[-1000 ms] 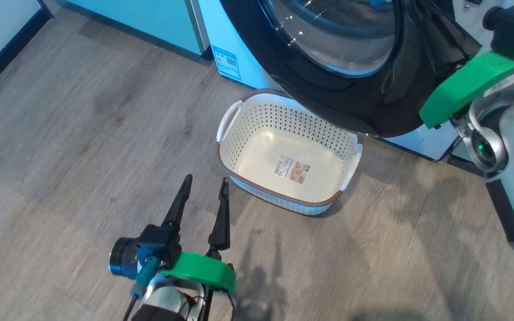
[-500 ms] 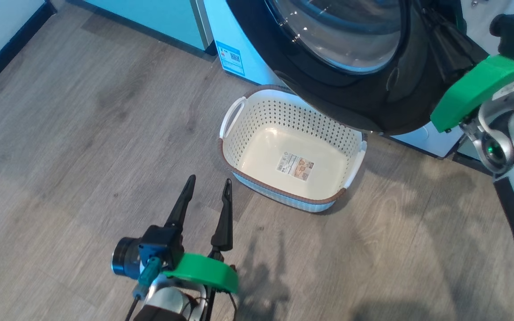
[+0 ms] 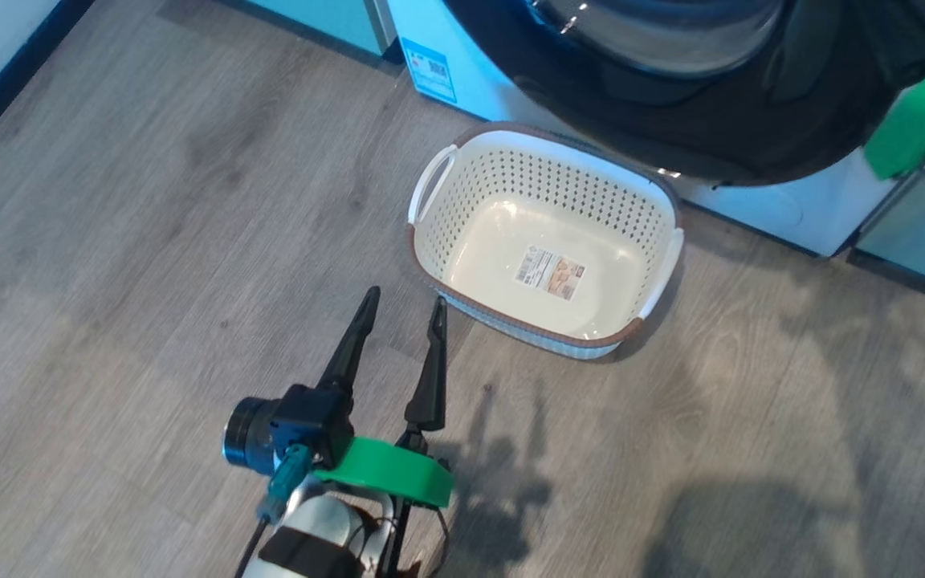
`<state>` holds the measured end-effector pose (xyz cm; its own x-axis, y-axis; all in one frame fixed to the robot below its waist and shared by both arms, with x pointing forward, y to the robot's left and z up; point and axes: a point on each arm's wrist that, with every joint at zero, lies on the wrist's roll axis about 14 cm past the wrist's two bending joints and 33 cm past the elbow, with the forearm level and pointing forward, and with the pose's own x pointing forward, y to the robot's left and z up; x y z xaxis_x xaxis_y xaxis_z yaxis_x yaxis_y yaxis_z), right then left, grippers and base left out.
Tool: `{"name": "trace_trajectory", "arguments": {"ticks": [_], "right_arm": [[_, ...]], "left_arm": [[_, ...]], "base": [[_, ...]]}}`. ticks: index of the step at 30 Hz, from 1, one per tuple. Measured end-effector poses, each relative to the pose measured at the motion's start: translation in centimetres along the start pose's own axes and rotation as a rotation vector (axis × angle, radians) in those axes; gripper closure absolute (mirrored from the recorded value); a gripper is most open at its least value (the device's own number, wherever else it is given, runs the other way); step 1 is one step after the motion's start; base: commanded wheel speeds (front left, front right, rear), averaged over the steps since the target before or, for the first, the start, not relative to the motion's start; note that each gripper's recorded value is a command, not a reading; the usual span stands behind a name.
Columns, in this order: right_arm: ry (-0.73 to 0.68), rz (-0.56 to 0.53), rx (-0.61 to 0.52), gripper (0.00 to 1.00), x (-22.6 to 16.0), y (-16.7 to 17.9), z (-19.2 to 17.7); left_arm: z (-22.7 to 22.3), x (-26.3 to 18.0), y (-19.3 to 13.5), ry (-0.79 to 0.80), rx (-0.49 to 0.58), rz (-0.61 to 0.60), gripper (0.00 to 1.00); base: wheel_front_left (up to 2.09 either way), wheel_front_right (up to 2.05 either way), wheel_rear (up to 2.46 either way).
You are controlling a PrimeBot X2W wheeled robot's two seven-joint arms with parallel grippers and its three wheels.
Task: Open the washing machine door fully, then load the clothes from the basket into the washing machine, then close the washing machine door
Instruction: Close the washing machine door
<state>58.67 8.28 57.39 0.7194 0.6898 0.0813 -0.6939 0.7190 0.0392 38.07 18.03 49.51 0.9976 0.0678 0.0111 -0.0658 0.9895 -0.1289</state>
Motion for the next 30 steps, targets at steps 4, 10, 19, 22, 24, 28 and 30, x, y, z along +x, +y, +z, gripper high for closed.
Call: {"name": "trace_trajectory", "arguments": {"ticks": [4, 10, 19, 22, 24, 28, 30], "right_arm": [[0.013, -0.011, -0.008, 1.0, 0.8, -0.9, -0.6], [0.02, -0.024, -0.013, 1.0, 2.4, -2.2, -0.7], [0.016, -0.049, -0.028, 1.0, 4.2, -4.1, -0.8], [0.02, -0.053, -0.032, 1.0, 4.7, -4.4, -0.9], [0.02, -0.058, -0.034, 1.0, 5.0, -4.6, -1.0], [0.014, -0.059, -0.048, 1.0, 5.4, -4.7, -0.8], [0.013, -0.056, -0.056, 1.0, 5.6, -4.7, -0.7]], "left_arm": [[-0.4, 0.2, 0.1, 0.012, 0.003, 0.006, 0.0], [-0.4, 0.6, 0.2, 0.015, -0.005, 0.016, 0.0], [-0.5, 0.8, 0.4, 0.021, -0.004, 0.034, 0.0], [-0.6, 0.8, 0.5, 0.024, -0.002, 0.041, 0.0], [-0.5, 0.9, 0.6, 0.021, -0.002, 0.043, 0.0], [-0.1, 1.0, 0.5, 0.01, 0.002, 0.037, 0.0], [-0.1, 1.0, 0.4, 0.011, -0.003, 0.038, 0.0]], "base": [[0.0, 0.0, 0.0], [0.0, 0.0, 0.0], [0.0, 0.0, 0.0], [0.0, 0.0, 0.0], [0.0, 0.0, 0.0], [0.0, 0.0, 0.0], [0.0, 0.0, 0.0]]}}
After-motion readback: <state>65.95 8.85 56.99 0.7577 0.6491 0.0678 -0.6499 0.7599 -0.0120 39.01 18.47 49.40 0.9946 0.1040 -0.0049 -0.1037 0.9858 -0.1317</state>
